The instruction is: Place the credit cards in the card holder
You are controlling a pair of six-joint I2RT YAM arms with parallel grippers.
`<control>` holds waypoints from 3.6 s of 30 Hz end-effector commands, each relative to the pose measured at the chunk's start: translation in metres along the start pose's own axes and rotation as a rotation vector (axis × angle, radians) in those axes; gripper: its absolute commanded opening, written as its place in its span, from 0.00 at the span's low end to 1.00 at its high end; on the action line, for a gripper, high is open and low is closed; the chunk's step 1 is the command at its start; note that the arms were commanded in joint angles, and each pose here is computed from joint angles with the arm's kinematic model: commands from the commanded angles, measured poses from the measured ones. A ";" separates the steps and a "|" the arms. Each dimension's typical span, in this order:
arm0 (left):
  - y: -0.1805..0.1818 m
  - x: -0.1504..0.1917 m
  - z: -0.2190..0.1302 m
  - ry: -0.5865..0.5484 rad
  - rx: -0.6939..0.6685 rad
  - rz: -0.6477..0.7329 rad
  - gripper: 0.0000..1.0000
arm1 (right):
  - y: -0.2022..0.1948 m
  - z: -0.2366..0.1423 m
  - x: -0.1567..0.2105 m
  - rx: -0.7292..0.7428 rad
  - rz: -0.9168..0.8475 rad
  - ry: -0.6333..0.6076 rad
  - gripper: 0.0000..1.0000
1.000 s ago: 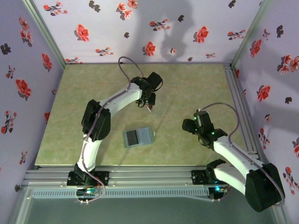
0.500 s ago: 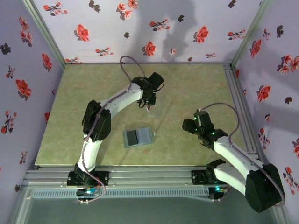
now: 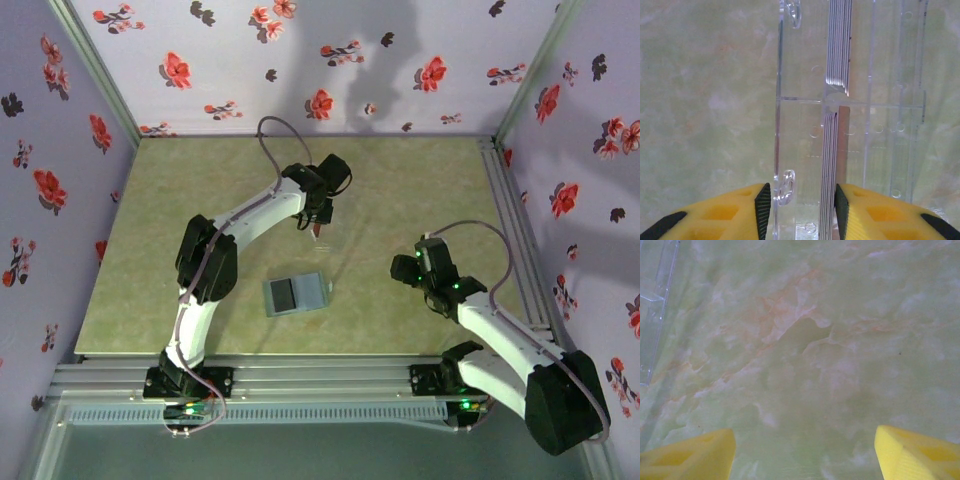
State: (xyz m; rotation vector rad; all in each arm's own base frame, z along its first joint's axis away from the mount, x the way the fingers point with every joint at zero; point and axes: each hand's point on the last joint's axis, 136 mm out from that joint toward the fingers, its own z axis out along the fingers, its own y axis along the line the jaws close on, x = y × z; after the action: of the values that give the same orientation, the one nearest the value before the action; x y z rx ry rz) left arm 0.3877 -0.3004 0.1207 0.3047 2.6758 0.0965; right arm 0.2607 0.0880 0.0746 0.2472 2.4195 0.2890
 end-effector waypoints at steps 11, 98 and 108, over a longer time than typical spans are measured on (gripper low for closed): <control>-0.028 -0.005 -0.032 -0.056 0.099 0.096 0.42 | 0.000 0.000 0.000 -0.011 -0.006 -0.009 0.74; 0.023 -0.009 -0.019 -0.078 0.080 0.009 0.00 | -0.001 0.003 0.004 -0.002 -0.007 0.014 0.75; 0.034 -0.015 -0.023 -0.117 0.113 -0.017 0.00 | -0.002 0.007 0.004 0.016 -0.007 0.029 0.75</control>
State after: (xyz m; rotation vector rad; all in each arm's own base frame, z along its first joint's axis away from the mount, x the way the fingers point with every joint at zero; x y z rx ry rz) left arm 0.3935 -0.2700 0.1390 0.3258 2.6042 -0.0247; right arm 0.2563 0.0896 0.0582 0.2401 2.4695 0.2850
